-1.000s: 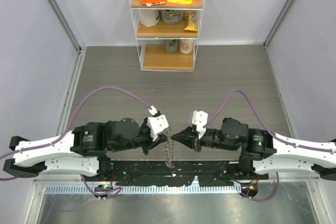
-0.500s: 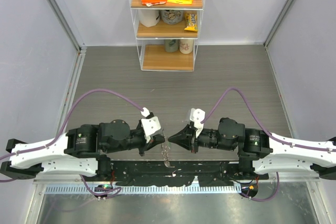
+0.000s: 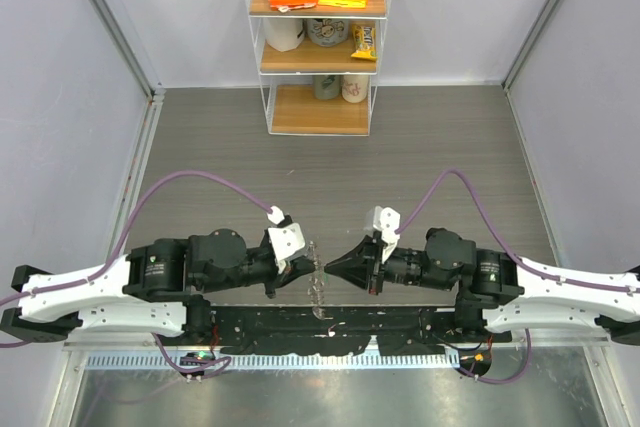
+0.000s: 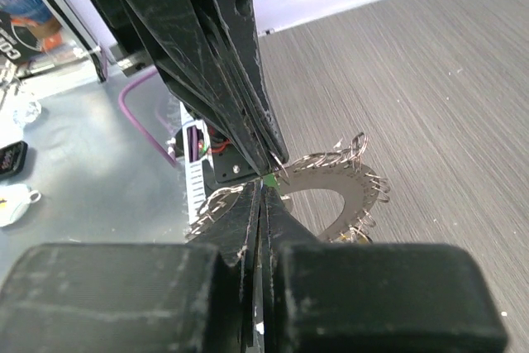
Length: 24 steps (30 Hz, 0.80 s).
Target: Put the keys on the keyring
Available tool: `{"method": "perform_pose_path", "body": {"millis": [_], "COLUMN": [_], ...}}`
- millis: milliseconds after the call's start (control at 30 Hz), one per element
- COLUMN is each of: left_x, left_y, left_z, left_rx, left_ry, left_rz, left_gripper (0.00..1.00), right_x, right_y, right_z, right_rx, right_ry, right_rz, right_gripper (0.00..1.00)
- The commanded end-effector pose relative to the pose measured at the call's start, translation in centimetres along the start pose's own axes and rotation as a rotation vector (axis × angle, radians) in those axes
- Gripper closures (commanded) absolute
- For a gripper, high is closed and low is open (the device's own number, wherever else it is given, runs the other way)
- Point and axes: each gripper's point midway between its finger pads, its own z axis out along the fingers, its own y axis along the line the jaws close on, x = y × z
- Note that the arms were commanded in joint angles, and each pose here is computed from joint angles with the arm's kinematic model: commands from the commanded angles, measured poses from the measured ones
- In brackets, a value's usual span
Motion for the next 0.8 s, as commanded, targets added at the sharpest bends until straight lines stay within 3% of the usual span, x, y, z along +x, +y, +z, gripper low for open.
{"method": "perform_pose_path", "body": {"millis": [0,767], "left_x": [-2.7,-4.0], "left_y": [-0.2,0.1], "left_z": [-0.4,-1.1], "left_rx": [0.01,0.002], "left_ry": [-0.116,-0.211], "left_rz": [-0.007,-0.013], "left_gripper": [1.0,1.0], "right_x": [-4.0,-3.6], "right_y": [0.6,0.5], "right_z": [-1.0,-1.1], "right_rx": [-0.017,-0.012], "right_ry": [-0.16,-0.182], "right_rz": [0.031,0.076], "right_gripper": [0.95,0.94]}}
